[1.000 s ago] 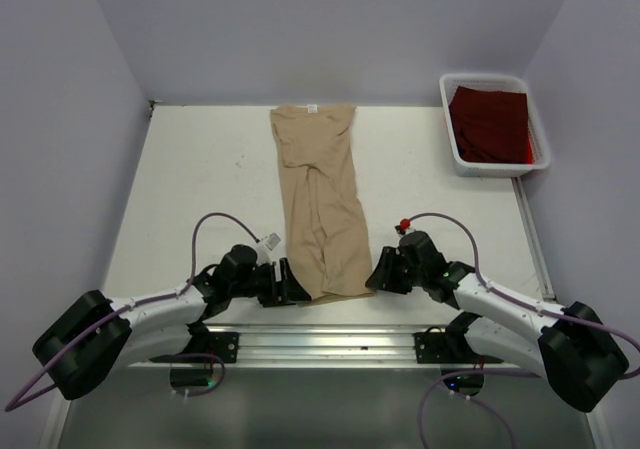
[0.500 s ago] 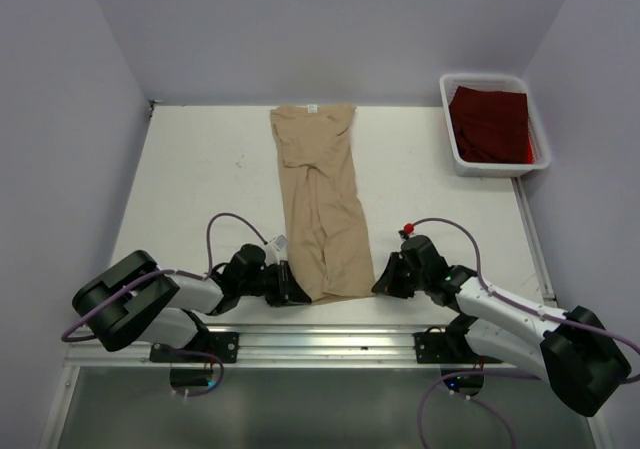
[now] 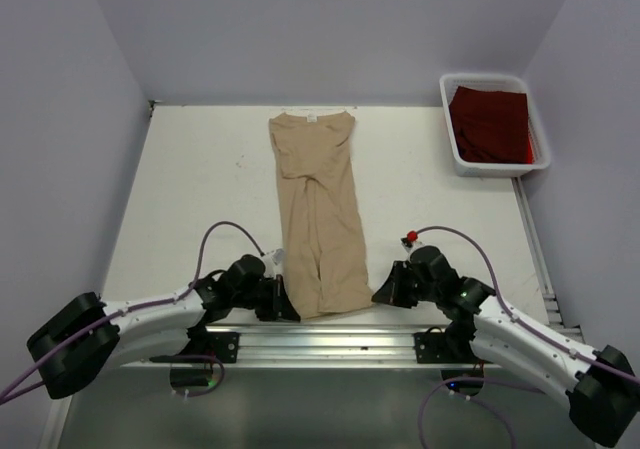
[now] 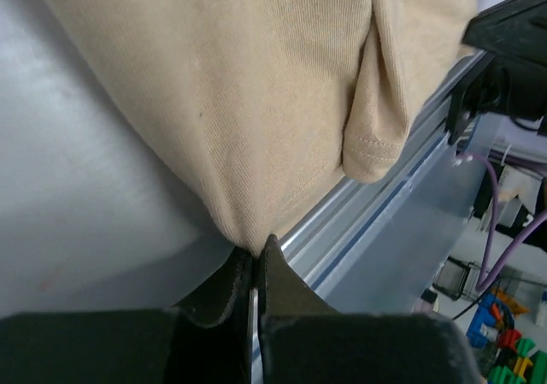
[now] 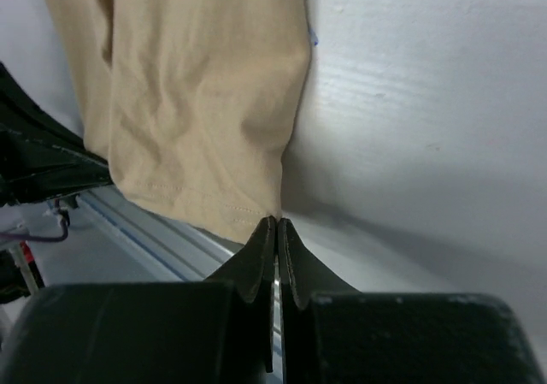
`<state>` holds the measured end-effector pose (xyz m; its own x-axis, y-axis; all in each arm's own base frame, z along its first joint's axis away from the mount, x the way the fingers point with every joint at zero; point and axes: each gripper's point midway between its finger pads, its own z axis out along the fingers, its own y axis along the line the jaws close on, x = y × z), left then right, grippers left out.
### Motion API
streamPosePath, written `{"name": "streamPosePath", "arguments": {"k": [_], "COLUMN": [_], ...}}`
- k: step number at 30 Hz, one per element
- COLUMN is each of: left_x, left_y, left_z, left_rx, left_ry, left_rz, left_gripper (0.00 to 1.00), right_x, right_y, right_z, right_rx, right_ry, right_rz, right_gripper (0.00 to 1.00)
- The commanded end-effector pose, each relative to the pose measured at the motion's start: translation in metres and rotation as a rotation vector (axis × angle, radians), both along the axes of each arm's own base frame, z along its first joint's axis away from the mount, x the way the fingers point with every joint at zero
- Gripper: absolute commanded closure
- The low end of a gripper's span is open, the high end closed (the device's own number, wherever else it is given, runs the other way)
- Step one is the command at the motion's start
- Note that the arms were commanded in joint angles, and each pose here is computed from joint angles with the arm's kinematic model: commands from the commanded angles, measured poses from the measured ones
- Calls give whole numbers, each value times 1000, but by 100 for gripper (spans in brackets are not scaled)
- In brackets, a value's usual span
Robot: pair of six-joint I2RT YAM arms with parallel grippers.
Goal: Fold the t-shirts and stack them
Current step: Fold the tshirt
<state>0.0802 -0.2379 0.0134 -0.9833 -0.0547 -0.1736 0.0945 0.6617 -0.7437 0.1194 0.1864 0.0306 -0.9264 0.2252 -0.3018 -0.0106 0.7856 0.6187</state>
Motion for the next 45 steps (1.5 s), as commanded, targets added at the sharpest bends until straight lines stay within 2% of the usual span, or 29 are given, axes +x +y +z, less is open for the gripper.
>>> {"name": "streamPosePath", "arguments": {"k": [1, 6, 11, 19, 23, 28, 33, 38, 45], "left_x": [-26, -30, -27, 5, 25, 59, 102, 136, 187], "left_y": [21, 15, 16, 20, 18, 20, 19, 23, 51], "left_z": [-3, 16, 35, 65, 64, 63, 92, 108, 81], "left_rx": [129, 94, 92, 94, 125, 227, 293, 330, 416], "left_ry": [66, 56, 18, -137, -225, -346, -518, -623, -616], "left_rz": [-55, -61, -41, 75, 107, 161, 245, 306, 381], "left_gripper": [100, 100, 100, 100, 100, 100, 100, 100, 100], "right_x": [-23, -31, -35, -20, 6, 40, 72, 97, 148], "right_y": [0, 10, 11, 22, 30, 37, 43, 49, 51], "right_z": [7, 34, 43, 60, 75, 87, 91, 93, 89], "right_rx": [26, 119, 140, 157, 130, 19, -88, -133, -205], "right_ry": [55, 3, -11, -91, -166, -256, -301, -349, -376], "right_rz": [38, 92, 118, 137, 112, 117, 105, 72, 31], "right_gripper": [100, 100, 100, 100, 100, 100, 100, 100, 100]}}
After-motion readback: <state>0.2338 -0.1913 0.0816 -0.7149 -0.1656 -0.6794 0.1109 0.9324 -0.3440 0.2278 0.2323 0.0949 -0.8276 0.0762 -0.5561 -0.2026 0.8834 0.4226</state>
